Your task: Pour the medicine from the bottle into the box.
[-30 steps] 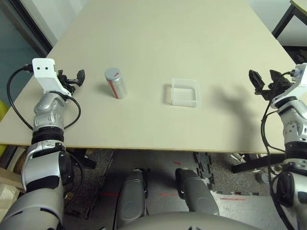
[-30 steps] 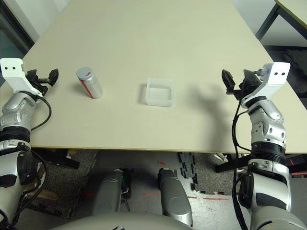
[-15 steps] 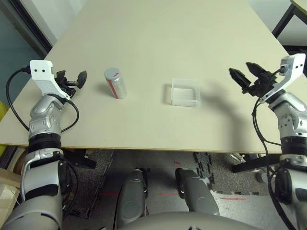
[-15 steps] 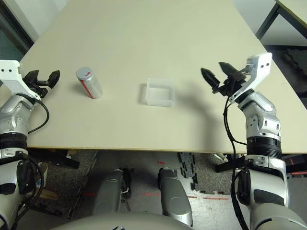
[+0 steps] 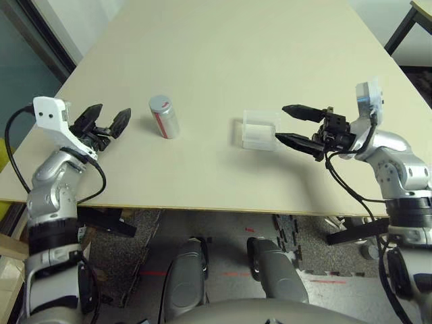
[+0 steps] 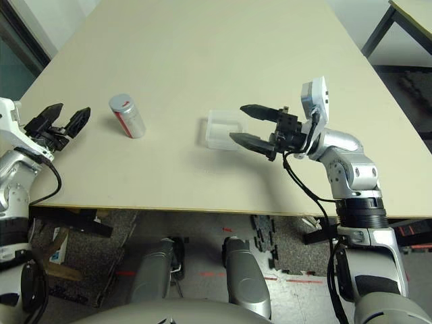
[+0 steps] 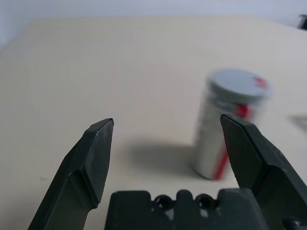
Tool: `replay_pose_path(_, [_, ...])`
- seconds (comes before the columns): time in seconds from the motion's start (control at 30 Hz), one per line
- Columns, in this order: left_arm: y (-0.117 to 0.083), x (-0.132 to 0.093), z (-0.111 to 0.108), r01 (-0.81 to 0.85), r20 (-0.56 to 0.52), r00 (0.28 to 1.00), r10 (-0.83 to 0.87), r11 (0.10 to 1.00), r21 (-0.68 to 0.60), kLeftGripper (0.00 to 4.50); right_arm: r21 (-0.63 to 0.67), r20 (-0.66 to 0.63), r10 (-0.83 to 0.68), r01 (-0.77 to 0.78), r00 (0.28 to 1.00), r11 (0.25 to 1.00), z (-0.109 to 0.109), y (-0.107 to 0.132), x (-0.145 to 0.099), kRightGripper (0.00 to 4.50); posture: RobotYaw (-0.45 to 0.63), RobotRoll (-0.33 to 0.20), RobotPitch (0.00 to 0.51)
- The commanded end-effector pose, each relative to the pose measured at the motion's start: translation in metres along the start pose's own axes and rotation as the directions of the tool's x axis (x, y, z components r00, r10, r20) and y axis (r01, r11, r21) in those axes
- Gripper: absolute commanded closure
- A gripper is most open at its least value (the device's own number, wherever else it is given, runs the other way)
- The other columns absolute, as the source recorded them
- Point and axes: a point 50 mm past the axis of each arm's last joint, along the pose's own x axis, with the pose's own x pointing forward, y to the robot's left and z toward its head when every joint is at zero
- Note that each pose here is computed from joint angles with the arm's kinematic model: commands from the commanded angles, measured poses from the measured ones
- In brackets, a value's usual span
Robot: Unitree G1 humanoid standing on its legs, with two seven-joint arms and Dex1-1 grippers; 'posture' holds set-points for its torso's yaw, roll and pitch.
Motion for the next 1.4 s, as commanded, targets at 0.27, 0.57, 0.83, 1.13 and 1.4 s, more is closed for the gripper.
replay_pose_path(0.27, [-0.036,-0.002,-0.006,0.052,0.017,0.999,-0.052,0.999,-0.006,0.04,-0.012,-0.011,0.024,-0.024,1.0,1.0,-0.003,0.0,0.008,0.0,-0.03,0.0,0.155])
replay_pose_path(0.57, [-0.048,0.008,-0.019,0.028,0.027,0.999,-0.029,0.999,0.029,0.04,-0.012,-0.02,0.022,-0.023,1.0,1.0,-0.005,0.002,0.008,0.0,-0.06,0.0,0.156])
replay_pose_path(0.83, [-0.055,0.02,-0.032,0.029,-0.002,1.0,-0.029,0.998,0.052,0.04,-0.02,-0.033,0.015,-0.016,0.999,1.0,-0.006,0.002,0.005,0.0,-0.09,0.0,0.156])
replay_pose_path(1.13, [-0.052,0.033,-0.036,0.023,-0.003,1.0,-0.023,0.998,0.059,0.04,-0.032,-0.04,0.004,-0.005,0.999,0.999,-0.006,0.002,0.004,0.0,-0.12,0.0,0.152])
replay_pose_path(1.4, [-0.053,0.049,-0.04,0.014,0.001,1.0,-0.014,0.999,0.051,0.04,-0.039,-0.04,-0.004,0.003,0.999,0.999,-0.006,0.003,0.003,0.0,-0.14,0.0,0.148])
